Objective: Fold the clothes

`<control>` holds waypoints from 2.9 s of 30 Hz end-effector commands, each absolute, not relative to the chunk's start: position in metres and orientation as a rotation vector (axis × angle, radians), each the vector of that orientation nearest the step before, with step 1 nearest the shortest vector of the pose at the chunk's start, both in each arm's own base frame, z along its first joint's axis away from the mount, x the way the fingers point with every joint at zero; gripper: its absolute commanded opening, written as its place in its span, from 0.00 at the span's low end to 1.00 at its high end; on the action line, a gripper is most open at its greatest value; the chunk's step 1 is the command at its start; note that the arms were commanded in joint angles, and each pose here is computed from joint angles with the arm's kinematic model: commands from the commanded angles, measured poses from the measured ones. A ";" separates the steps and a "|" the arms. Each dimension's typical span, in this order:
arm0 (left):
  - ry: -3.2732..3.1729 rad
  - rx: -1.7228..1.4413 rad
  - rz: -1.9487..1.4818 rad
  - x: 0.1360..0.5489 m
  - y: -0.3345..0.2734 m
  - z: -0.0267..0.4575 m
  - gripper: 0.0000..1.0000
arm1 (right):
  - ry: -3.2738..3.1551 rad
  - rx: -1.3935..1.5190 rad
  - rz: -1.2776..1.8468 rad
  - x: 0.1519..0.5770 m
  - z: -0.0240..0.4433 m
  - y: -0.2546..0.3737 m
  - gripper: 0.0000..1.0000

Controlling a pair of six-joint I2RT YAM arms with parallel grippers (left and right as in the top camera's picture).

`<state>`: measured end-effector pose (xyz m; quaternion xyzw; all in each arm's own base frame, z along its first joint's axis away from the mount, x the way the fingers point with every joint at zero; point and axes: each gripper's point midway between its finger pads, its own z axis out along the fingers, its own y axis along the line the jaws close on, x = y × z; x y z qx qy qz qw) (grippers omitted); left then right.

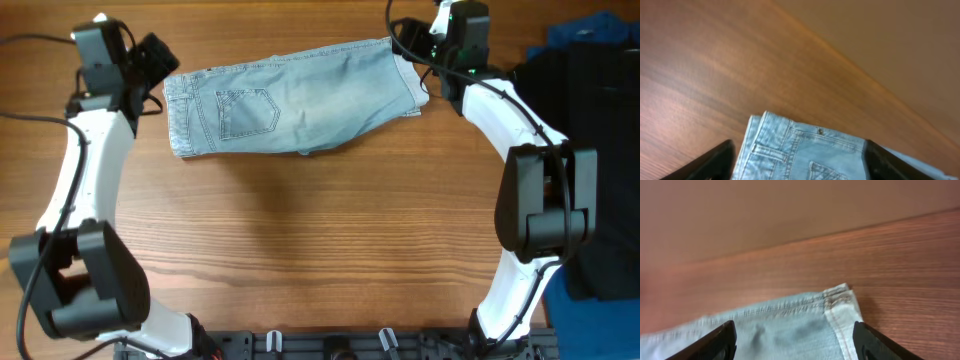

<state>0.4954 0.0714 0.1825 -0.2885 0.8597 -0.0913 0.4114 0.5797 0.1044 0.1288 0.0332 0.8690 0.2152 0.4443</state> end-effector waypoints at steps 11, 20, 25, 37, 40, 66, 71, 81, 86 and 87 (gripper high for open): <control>2.478 -0.720 -0.248 0.494 0.046 0.062 0.09 | 2.588 -0.045 0.493 0.497 0.041 0.104 0.04; 2.421 -0.698 -0.255 0.517 0.049 0.044 0.12 | 2.745 0.018 0.494 0.440 -0.022 0.097 0.04; 2.331 -0.640 -0.260 0.537 0.052 0.069 0.08 | 2.800 0.081 0.504 0.423 -0.025 0.096 0.04; 2.471 -0.694 -0.234 0.498 0.053 0.101 0.06 | 2.368 -0.104 0.413 0.500 0.133 0.114 0.11; 2.564 -0.736 -0.223 0.479 0.050 0.085 0.06 | 2.322 -0.107 0.415 0.522 0.114 0.118 0.11; 2.722 -1.010 -0.122 0.435 0.079 0.035 0.70 | 2.450 -0.050 0.131 0.515 0.074 0.069 0.39; 2.750 -1.021 -0.115 0.434 0.078 0.016 0.73 | 2.527 -0.133 0.203 0.500 0.062 0.058 0.46; 2.831 -1.044 -0.161 0.427 0.068 -0.018 0.73 | 2.567 -0.191 0.231 0.491 0.047 0.063 0.48; 2.803 -1.017 -0.308 0.440 0.054 -0.015 0.54 | 2.605 -0.377 0.307 0.474 0.037 0.084 0.47; 2.798 -1.012 -0.320 0.441 0.053 -0.014 0.54 | 2.619 -0.390 0.309 0.470 0.033 0.086 0.47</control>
